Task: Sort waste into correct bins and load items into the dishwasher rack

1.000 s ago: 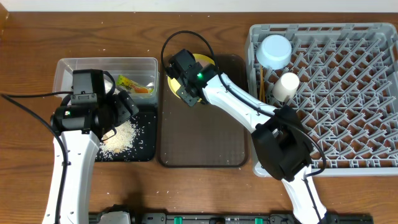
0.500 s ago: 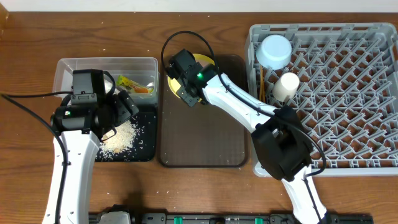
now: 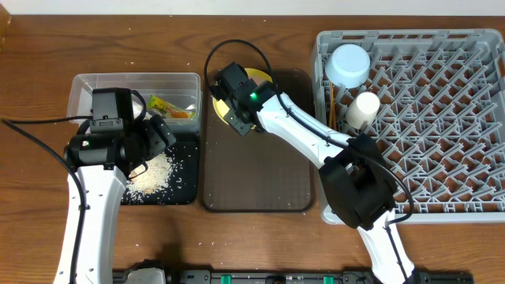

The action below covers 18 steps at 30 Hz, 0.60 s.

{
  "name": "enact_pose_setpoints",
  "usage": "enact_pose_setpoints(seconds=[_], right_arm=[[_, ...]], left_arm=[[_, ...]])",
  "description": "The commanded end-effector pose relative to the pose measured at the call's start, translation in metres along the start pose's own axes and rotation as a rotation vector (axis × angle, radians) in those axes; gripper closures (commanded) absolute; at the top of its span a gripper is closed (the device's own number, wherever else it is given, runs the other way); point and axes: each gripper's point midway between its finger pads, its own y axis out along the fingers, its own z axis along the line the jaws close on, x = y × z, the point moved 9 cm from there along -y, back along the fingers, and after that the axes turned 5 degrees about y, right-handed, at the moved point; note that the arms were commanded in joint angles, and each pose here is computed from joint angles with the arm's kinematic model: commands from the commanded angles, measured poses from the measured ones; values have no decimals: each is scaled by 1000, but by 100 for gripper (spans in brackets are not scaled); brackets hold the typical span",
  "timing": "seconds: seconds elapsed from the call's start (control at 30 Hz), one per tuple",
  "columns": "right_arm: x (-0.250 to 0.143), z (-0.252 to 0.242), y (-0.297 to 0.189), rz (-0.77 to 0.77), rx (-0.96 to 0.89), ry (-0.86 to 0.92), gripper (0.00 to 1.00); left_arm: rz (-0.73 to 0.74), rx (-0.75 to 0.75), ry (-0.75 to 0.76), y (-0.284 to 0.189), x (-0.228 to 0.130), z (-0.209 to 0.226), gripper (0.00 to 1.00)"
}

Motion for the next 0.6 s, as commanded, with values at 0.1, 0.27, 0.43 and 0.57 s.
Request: enact_pose_setpoints(seconds=[0.1, 0.27, 0.43, 0.57], right_arm=[[-1, -1, 5, 12, -3, -17, 84], [-1, -1, 5, 12, -3, -17, 84], [-2, -1, 5, 16, -3, -17, 85], [-3, -1, 6, 18, -4, -17, 84]], left_arm=[[-12, 2, 2, -3, 3, 0, 4], [-12, 2, 2, -3, 3, 0, 4], [-12, 2, 2, -3, 3, 0, 4], [-12, 2, 2, -3, 3, 0, 4]])
